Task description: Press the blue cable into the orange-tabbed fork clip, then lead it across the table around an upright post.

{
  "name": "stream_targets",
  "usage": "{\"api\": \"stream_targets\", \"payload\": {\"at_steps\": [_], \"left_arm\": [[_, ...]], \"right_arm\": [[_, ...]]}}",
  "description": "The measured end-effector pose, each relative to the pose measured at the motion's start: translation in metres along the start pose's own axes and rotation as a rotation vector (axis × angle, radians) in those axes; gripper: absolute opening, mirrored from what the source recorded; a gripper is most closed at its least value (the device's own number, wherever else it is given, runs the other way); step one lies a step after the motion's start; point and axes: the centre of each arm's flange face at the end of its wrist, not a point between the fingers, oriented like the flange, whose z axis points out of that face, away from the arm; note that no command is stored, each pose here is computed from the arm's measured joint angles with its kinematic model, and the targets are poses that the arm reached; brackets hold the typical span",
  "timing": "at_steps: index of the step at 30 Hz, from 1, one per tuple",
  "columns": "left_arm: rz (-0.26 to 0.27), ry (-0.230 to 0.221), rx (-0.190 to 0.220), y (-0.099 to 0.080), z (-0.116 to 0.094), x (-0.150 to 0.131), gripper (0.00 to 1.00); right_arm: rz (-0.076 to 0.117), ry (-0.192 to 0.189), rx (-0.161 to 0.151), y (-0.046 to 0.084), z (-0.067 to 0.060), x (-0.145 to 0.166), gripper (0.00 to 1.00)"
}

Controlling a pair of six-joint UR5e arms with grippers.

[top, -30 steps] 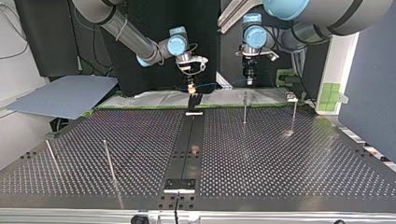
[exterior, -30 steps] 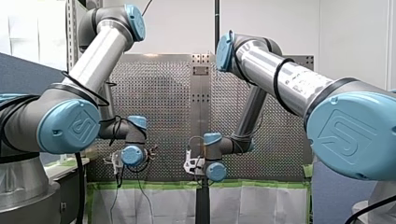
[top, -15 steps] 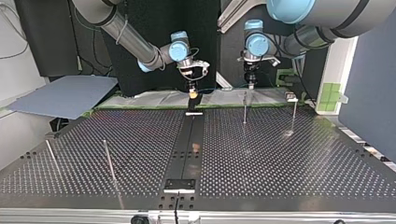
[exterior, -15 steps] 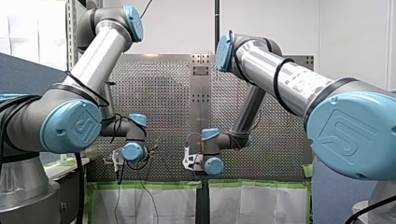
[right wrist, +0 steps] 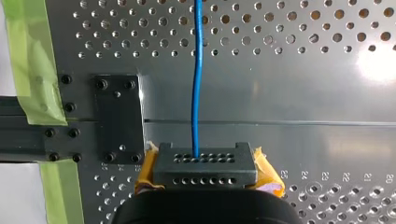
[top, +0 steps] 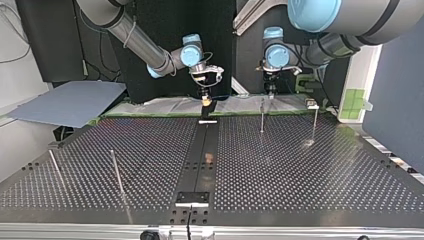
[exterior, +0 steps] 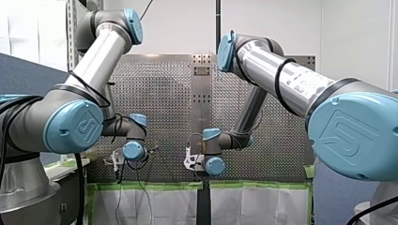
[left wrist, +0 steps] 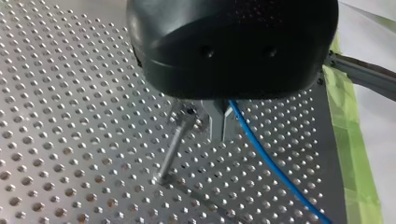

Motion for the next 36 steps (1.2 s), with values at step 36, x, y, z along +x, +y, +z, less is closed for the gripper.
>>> {"api": "stream_targets", "payload": {"at_steps": [36], "left_arm": [[-0.058, -0.035, -0.006, 0.013, 0.056, -0.022, 0.0]], "right_arm": [[0.005, 0.021, -0.021, 0.015, 0.015, 0.011, 0.0]]}}
